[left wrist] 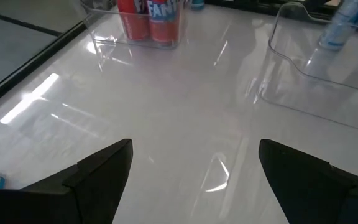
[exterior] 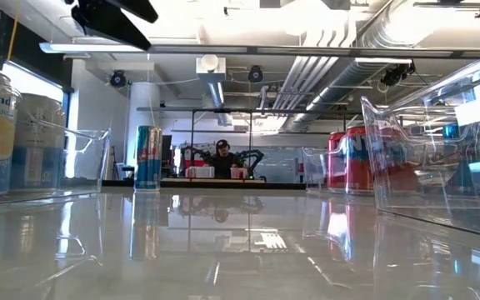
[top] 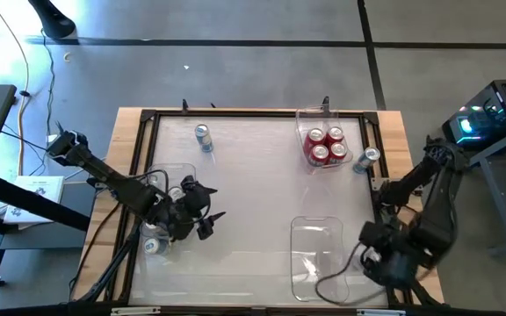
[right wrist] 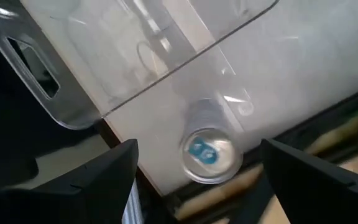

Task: Sort soda cans
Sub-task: Put the bottom right blue soda can into the bottom right transparent bin

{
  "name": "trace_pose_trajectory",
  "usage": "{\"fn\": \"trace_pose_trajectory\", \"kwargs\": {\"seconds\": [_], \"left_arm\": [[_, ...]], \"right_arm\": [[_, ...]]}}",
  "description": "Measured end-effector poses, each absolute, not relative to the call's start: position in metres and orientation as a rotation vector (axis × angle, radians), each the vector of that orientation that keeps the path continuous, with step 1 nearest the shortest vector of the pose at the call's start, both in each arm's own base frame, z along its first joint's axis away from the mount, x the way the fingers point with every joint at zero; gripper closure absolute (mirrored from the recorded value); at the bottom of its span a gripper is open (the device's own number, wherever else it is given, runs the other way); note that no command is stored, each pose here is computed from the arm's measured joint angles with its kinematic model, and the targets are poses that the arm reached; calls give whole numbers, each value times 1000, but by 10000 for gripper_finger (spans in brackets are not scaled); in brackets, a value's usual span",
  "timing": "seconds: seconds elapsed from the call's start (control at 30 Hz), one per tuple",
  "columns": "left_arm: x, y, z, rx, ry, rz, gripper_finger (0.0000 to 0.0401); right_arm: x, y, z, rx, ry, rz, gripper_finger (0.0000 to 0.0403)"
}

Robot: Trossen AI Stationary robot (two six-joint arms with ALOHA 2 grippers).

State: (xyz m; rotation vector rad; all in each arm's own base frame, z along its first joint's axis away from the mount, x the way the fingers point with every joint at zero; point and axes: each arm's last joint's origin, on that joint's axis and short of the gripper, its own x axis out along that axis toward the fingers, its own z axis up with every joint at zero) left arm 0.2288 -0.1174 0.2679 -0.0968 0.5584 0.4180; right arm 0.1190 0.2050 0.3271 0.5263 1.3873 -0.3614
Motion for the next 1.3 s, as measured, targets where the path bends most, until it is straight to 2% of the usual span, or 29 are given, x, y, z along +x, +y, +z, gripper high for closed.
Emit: {"fn": "trace_pose_trajectory", "kwargs": {"seconds": [0.33, 0.6, 0.7, 0.8, 0.87, 0.9, 1.13, 1.3], "left_arm": [[227, -121, 268, -101, 550, 414, 56], [228, -121, 268, -106, 546, 416, 56], [228, -121, 268, -113, 545, 418, 56], [228, -121, 268, -114, 544, 419, 56], [228, -121, 268, -114, 544, 419, 56], [228, -121, 268, -114, 543, 418, 56], [229, -122, 269, -125, 533, 414, 56], [229, -122, 269, -128, 531, 413, 56]], "right_arm": [[101, 215, 270, 550, 1436, -463, 70], [101, 216, 248, 556, 1444, -442, 73], [102, 218, 246, 578, 1443, -414, 97], [103, 219, 245, 606, 1444, -416, 147], [104, 220, 248, 619, 1442, -427, 185], [105, 220, 252, 624, 1445, -428, 190], [116, 207, 314, 657, 1421, -505, 190], [126, 196, 363, 722, 1266, -449, 190]]}}
